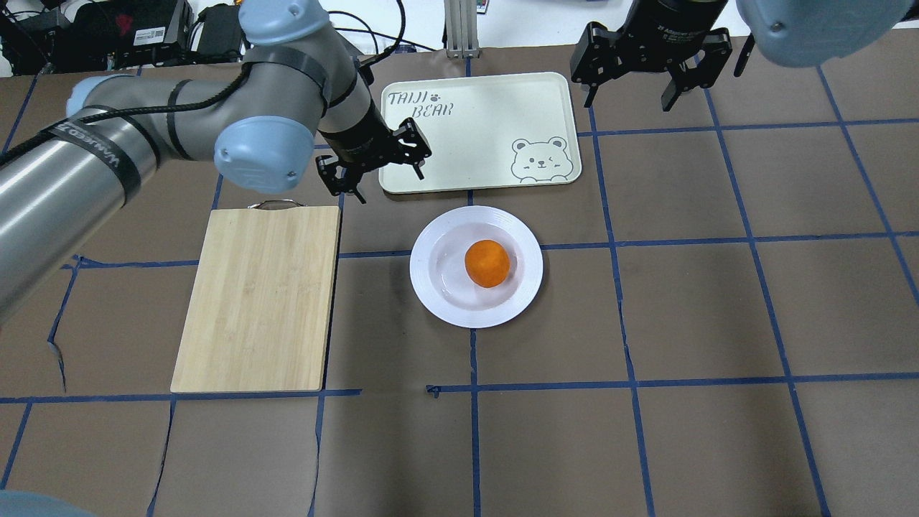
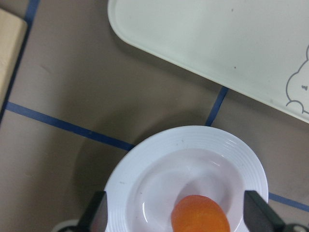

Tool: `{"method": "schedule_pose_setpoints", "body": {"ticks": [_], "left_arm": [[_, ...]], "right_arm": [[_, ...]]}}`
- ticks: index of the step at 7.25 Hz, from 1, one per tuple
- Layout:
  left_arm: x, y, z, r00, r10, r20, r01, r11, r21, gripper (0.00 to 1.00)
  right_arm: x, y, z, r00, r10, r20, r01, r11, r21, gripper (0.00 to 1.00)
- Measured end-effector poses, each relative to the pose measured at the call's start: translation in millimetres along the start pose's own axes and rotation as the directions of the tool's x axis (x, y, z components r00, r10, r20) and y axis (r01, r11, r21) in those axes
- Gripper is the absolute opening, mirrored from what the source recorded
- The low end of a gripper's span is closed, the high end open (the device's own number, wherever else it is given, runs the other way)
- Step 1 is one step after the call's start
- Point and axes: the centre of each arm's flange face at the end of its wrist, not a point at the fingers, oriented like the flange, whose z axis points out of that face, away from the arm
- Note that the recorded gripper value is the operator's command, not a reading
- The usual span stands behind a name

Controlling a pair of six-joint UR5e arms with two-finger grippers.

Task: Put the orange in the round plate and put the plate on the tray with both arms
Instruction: 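Release the orange onto the plate and raise the left gripper, then lower the right gripper to the plate rim while the left gripper withdraws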

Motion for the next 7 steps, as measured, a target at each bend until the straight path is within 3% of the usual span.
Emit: {"method": "schedule_pose_setpoints", "body": {"ticks": [2, 3, 5, 7], "left_arm": [[-53, -25, -55, 1.0, 0.023, -0.007, -0.023, 1.0, 0.019, 1.0], [-79, -34, -83, 1.0, -0.011, -0.008, 0.011, 0.999, 0.031, 1.0], [-122, -47, -116, 0.999, -0.046, -0.013, 0.047, 0.997, 0.06, 1.0], [-135, -40, -127, 0.998, 0.063, 0.004, -0.063, 0.996, 0.065, 1.0]], "right_arm": [[-4, -11, 47, 0.999, 0.012, 0.038, -0.011, 0.999, -0.046, 1.0], [-8, -13, 90, 0.996, 0.034, 0.088, -0.027, 0.996, -0.084, 1.0], [-13, -5, 171, 0.979, 0.056, 0.197, -0.036, 0.994, -0.103, 1.0], [-16, 7, 237, 0.965, 0.077, 0.251, -0.05, 0.992, -0.115, 1.0]]}}
